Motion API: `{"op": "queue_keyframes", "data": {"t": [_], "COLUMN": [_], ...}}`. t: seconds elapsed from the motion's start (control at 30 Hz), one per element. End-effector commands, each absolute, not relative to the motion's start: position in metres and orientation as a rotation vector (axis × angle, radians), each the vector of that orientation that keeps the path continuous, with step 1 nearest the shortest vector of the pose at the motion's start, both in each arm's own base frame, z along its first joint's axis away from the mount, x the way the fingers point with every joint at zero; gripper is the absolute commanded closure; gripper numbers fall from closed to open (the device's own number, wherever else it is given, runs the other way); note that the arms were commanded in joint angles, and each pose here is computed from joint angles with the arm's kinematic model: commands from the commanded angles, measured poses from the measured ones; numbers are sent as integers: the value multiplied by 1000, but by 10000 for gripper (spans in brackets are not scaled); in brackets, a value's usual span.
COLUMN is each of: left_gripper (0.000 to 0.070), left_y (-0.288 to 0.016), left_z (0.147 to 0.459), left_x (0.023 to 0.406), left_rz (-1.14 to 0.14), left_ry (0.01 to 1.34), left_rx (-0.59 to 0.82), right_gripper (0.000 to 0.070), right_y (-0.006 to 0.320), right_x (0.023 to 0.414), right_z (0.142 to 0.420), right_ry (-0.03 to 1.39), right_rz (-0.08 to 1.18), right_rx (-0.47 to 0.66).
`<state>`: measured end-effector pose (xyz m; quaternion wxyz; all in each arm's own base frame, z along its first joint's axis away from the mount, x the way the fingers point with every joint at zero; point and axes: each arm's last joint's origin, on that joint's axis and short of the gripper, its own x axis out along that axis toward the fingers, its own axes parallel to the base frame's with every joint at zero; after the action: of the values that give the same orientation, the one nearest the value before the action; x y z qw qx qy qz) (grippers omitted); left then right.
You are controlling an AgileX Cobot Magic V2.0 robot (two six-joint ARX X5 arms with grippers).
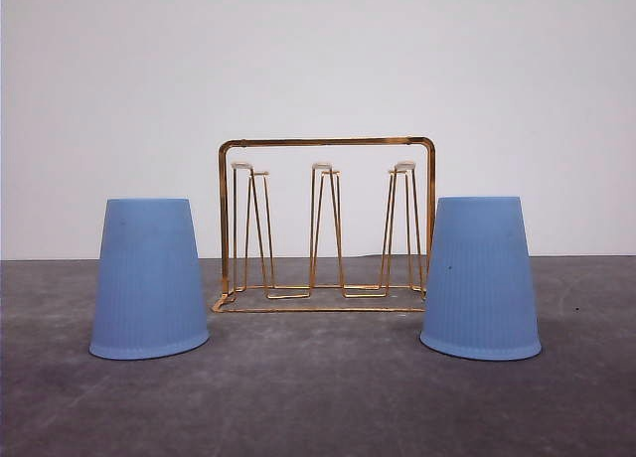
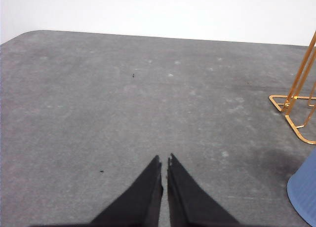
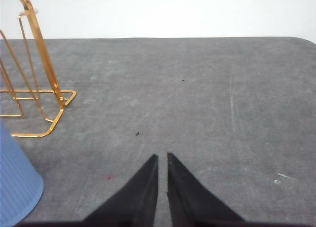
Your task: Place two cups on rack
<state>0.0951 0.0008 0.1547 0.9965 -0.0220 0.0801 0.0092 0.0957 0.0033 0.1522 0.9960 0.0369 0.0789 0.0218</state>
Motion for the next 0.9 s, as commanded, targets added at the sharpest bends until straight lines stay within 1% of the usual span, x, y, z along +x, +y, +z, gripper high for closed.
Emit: {"op": "queue_keyframes", "data": {"t": [0.0,0.07,0.17,0.23,0.27,0.3,0.37,0.43,0.5,0.57,0.67,0.77,0.87], "left_gripper": [700,700,700,700,700,700,700,697,696,696,696,697,697], "left_y": [1,1,1,1,1,1,1,0,0,0,0,0,-2], "left_z": [150,150,151,153,155,158,169,184,202,220,245,267,281], "left_x": [96,96,96,96,96,96,95,92,86,78,68,62,63], "left_rz": [16,18,22,28,28,25,17,10,11,22,48,65,16], "left_ry": [169,169,164,143,121,95,48,16,21,62,172,307,436], "left_rx": [-44,-74,-187,-304,-353,-398,-482,-536,-535,-534,-491,-441,-368], "right_gripper": [670,670,670,675,697,696,696,696,696,696,696,696,696], "right_y": [3,3,3,3,3,3,2,0,-1,-1,1,2,4], "right_x": [96,96,96,97,96,96,92,87,79,72,64,58,59], "right_z": [152,152,155,160,164,169,182,195,211,227,249,266,276], "right_ry": [151,150,117,80,53,26,13,29,46,56,95,179,265], "right_rz": [42,43,44,45,47,47,2,-61,-86,-76,-16,32,76], "right_rx": [69,71,76,143,180,228,316,341,326,313,285,261,218]}}
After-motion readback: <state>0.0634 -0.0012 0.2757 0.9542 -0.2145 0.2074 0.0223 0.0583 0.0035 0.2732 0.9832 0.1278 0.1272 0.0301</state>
